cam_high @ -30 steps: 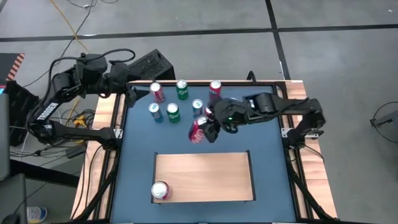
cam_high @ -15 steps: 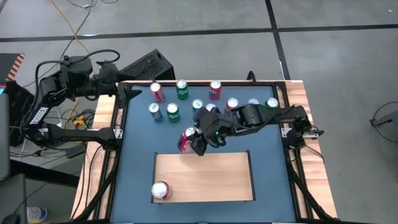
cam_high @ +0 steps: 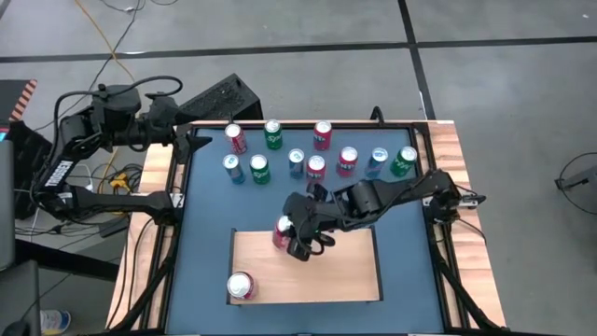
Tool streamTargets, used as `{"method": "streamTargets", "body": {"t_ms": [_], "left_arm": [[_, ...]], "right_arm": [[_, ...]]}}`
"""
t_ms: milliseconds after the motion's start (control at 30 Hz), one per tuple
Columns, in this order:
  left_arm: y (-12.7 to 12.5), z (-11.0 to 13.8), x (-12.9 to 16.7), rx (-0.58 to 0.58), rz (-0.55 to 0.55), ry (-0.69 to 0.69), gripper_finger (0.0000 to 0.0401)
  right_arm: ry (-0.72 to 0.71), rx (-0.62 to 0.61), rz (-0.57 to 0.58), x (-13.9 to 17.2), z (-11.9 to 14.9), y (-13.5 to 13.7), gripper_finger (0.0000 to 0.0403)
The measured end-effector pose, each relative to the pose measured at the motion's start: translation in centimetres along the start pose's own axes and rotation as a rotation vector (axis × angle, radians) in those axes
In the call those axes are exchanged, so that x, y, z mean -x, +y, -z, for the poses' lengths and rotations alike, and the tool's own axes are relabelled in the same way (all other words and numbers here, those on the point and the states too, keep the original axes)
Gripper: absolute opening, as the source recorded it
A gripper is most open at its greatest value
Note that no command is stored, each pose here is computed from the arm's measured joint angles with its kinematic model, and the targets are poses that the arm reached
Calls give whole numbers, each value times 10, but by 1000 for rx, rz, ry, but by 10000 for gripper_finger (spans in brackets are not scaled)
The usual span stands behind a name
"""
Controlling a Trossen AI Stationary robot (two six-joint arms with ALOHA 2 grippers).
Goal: Place canned beverage on shelf
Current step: Put the right red soda can on the shelf aligned with the other red soda can
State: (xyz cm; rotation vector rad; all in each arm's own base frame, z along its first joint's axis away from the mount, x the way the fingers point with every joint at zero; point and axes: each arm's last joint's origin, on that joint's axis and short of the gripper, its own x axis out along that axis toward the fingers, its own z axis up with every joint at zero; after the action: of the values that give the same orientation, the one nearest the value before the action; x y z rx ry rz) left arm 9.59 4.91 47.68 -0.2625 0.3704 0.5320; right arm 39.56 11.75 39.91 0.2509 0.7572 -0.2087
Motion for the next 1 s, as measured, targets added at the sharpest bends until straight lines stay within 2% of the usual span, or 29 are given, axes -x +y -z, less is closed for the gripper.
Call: {"method": "streamTargets", "body": {"t_ms": [667, 1000], "left_arm": [[0, 0, 0, 24, 1, 1, 391], [0, 0, 0, 20, 0, 3, 391]], "right_arm": [[42, 125, -22, 0, 10, 11, 204], [145, 196, 21, 3, 19, 5, 204]]}}
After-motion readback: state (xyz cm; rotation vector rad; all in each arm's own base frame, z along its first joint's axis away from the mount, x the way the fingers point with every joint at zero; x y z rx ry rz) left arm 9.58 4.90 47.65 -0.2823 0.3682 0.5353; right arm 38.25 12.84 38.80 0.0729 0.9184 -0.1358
